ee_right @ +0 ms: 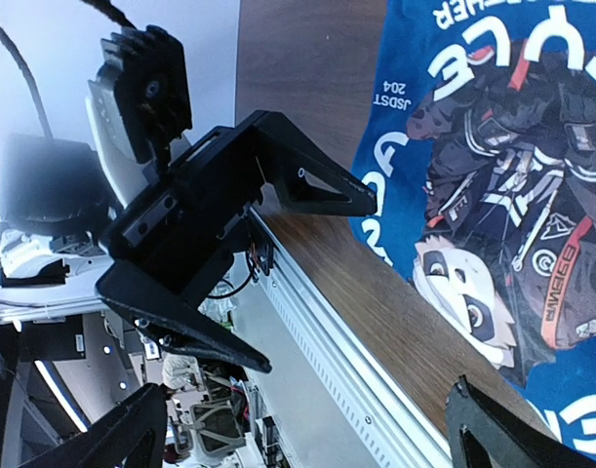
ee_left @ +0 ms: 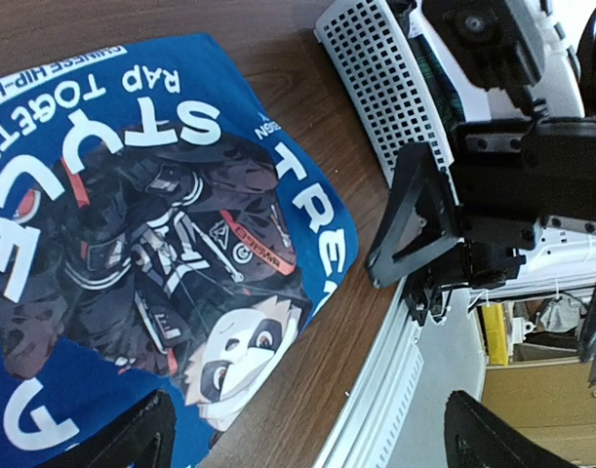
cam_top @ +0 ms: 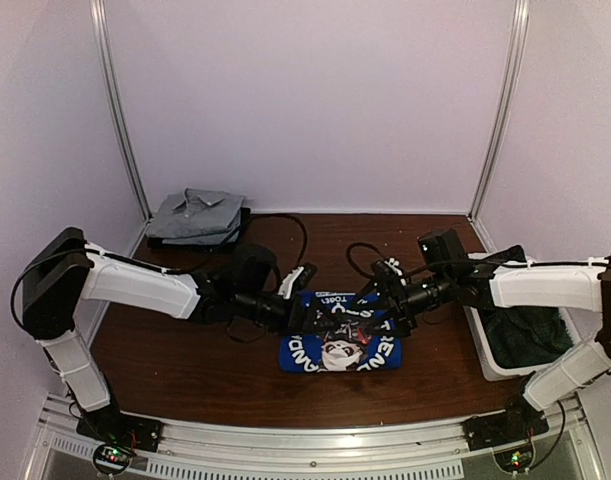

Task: Fold and stack the mixed laundry pile
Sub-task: Smooth out the square-folded T-shirt at the center of the board.

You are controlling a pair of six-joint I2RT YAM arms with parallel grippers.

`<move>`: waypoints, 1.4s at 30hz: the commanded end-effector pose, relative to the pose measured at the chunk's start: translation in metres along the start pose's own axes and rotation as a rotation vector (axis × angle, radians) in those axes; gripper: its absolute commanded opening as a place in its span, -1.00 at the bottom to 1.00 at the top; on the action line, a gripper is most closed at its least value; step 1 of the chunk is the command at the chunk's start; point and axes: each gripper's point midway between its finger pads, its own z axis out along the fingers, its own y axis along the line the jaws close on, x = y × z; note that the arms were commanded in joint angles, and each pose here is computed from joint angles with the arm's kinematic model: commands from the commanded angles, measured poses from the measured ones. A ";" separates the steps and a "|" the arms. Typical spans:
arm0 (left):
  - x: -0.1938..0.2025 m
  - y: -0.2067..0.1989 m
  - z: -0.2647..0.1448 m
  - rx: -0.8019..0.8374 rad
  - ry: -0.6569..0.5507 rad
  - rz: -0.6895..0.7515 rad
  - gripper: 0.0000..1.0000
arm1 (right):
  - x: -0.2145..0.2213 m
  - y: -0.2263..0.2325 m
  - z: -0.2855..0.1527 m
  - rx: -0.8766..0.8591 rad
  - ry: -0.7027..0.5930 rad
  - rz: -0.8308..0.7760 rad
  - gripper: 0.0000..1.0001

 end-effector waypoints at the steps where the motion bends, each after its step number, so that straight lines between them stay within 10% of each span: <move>1: -0.014 -0.019 0.014 0.131 -0.035 -0.030 0.95 | -0.007 0.002 0.014 -0.099 -0.004 0.029 1.00; 13: 0.056 0.088 0.022 -0.063 0.023 -0.304 0.95 | 0.027 -0.140 0.034 0.083 0.047 0.248 1.00; 25: 0.020 -0.012 0.002 0.033 0.069 0.084 0.95 | 0.012 -0.020 0.010 -0.095 0.055 0.065 0.99; 42: 0.063 0.069 0.013 0.075 0.049 -0.382 0.95 | 0.027 -0.120 0.024 -0.032 0.070 0.353 1.00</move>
